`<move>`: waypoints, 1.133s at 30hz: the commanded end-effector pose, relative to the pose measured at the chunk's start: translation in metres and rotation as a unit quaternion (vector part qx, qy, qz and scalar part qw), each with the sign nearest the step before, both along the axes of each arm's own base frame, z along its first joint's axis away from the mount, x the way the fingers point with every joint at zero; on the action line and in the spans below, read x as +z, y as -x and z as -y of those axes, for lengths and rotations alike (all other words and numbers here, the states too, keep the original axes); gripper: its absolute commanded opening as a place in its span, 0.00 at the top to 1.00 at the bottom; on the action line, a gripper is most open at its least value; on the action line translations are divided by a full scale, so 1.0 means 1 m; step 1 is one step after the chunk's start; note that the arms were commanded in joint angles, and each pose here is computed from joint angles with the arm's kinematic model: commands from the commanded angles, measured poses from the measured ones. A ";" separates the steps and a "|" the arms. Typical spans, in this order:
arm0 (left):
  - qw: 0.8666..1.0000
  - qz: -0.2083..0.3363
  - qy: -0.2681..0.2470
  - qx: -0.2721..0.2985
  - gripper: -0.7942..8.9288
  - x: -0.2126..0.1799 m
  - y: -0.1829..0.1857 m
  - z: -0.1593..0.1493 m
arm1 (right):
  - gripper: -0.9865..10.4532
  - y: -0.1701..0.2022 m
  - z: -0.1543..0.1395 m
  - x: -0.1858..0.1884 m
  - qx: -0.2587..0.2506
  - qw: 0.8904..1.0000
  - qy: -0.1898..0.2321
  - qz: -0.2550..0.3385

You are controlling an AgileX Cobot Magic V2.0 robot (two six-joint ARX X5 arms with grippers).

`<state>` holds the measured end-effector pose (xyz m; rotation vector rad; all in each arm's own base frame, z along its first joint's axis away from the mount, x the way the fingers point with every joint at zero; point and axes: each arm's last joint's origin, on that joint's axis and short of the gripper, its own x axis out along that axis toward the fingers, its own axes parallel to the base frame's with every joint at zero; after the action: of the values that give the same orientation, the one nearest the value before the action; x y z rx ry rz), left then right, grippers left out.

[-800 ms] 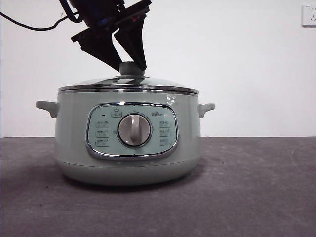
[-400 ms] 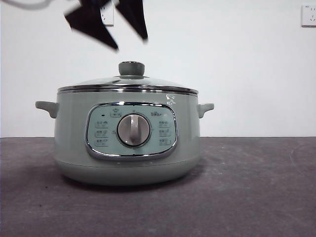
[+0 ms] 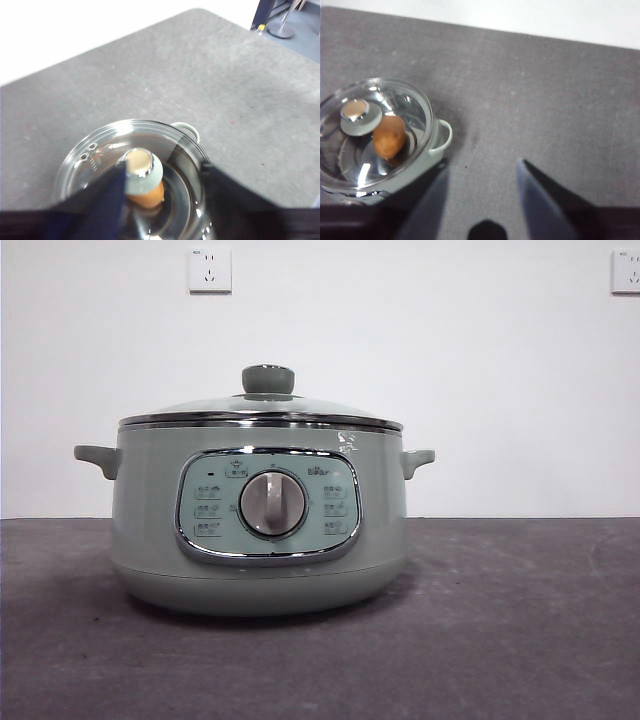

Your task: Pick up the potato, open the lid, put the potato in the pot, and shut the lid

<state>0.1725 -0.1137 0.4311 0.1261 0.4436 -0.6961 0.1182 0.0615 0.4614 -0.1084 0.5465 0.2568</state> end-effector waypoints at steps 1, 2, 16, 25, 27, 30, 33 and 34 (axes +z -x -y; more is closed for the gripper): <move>1.000 0.014 -0.011 -0.003 0.93 0.004 0.015 -0.010 | 0.93 0.002 0.001 -0.014 -0.002 1.000 -0.013 0.010; 1.000 0.017 -0.014 -0.002 0.93 0.005 0.020 -0.013 | 0.93 0.003 0.001 -0.018 -0.002 1.000 -0.016 0.016; 0.996 0.081 0.009 0.032 0.93 -0.044 0.055 -0.037 | 0.93 0.023 0.011 -0.100 0.004 0.996 -0.047 0.070; 0.998 0.046 -0.014 0.030 0.92 -0.052 0.050 -0.035 | 0.93 0.021 0.010 -0.103 -0.006 0.998 -0.033 0.055; 0.999 0.042 -0.017 0.030 0.92 -0.053 0.048 -0.034 | 0.93 0.021 0.011 -0.103 -0.006 0.998 -0.033 0.055; 0.999 0.039 -0.019 0.030 0.92 -0.054 0.046 -0.032 | 0.93 0.021 0.011 -0.103 -0.007 0.998 -0.033 0.056; 0.999 0.037 -0.020 0.030 0.92 -0.055 0.045 -0.032 | 0.93 0.021 0.011 -0.103 -0.006 0.998 -0.033 0.055; 0.999 0.037 -0.021 0.030 0.92 -0.055 0.045 -0.032 | 0.93 0.021 0.010 -0.103 -0.006 0.998 -0.033 0.055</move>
<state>0.1270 -0.0821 0.3774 0.1723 0.3909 -0.6234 0.0971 0.0508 0.3594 -0.0636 0.4283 0.2587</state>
